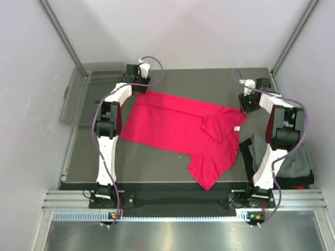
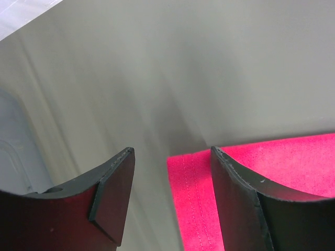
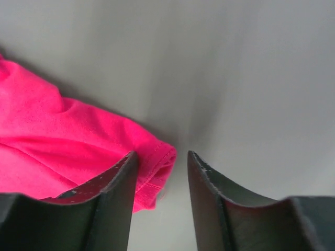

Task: Fold and stack the t-shirts
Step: Fold the tshirt

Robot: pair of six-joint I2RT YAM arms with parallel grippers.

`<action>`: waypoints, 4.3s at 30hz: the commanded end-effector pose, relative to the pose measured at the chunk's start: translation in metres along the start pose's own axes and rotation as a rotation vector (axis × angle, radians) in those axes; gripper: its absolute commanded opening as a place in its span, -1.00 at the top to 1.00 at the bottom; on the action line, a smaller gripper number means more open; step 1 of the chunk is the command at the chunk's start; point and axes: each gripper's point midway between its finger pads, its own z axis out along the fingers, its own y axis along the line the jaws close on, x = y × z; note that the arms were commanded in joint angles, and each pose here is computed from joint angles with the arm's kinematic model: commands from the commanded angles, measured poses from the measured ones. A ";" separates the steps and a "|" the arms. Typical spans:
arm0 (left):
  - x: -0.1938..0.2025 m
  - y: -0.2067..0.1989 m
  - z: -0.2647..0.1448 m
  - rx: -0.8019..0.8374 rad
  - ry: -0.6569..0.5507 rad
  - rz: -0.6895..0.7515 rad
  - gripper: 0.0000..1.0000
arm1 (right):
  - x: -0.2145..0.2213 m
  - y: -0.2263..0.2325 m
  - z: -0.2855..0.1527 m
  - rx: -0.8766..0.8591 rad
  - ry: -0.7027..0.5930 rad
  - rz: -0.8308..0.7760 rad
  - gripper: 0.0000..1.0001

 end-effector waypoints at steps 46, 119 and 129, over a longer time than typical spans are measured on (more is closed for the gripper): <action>-0.012 0.008 -0.044 0.064 0.021 -0.208 -0.08 | -0.075 -0.032 0.036 -0.035 -0.059 0.027 0.99; -0.102 0.064 -0.078 -0.121 -0.267 -0.234 -0.23 | -0.225 -0.068 -0.003 0.393 -0.463 -0.056 -0.48; -0.100 -0.019 -0.176 0.069 -0.228 -0.150 -0.60 | -0.168 0.010 -0.131 0.182 -0.458 -0.342 -0.50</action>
